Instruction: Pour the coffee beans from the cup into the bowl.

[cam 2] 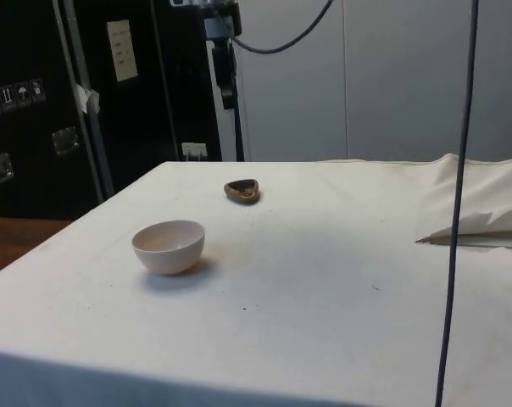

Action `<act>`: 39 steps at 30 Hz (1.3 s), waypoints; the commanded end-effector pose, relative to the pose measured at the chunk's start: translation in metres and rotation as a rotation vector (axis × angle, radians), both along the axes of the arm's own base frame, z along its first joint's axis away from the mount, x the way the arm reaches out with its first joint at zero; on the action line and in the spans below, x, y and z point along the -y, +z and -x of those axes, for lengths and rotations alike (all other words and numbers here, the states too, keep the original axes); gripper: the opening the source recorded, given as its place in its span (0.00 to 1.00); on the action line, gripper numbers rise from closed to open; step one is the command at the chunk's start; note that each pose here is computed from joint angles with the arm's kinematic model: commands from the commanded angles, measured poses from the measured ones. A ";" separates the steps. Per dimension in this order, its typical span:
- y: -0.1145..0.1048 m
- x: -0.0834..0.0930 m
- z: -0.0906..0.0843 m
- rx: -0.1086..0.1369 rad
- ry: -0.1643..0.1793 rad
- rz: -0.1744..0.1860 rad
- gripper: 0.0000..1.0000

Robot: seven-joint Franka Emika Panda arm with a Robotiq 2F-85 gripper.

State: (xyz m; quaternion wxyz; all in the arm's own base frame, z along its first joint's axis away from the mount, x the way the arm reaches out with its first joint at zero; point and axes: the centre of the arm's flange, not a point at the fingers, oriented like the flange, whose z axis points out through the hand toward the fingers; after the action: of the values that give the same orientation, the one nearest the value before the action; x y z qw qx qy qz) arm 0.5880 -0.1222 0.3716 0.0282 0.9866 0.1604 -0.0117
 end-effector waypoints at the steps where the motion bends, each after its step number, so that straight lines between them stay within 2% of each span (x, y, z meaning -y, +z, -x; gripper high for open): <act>1: -0.005 0.002 -0.004 -0.001 0.006 0.002 1.00; 7: -0.017 0.009 -0.020 -0.004 0.019 0.014 1.00; 8: -0.016 0.007 -0.018 -0.008 0.016 0.015 1.00; 11: -0.024 0.017 -0.029 0.003 0.025 0.016 1.00; 15: -0.032 0.024 -0.034 0.024 0.030 0.019 1.00; 16: -0.032 0.022 -0.033 0.011 0.027 0.022 1.00; 17: -0.035 0.027 -0.035 0.035 0.035 0.021 1.00; 19: -0.035 0.029 -0.035 0.040 0.038 0.022 1.00; 23: -0.047 0.036 -0.036 0.054 0.066 0.025 1.00; 24: -0.044 0.035 -0.035 0.042 0.061 0.028 1.00; 25: -0.048 0.038 -0.036 0.058 0.072 0.027 1.00; 26: -0.052 0.041 -0.035 0.061 0.084 0.028 1.00; 30: -0.058 0.048 -0.034 0.059 0.105 0.028 1.00; 31: -0.061 0.051 -0.034 0.055 0.115 0.029 1.00; 32: -0.060 0.051 -0.033 0.045 0.110 0.032 1.00; 33: -0.062 0.053 -0.033 0.054 0.120 0.030 1.00; 39: -0.072 0.069 -0.031 0.046 0.143 0.033 1.00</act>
State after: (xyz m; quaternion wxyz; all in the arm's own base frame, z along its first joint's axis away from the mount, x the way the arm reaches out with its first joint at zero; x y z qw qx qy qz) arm 0.6184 -0.1871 0.3015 0.0494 0.9727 0.2268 0.0059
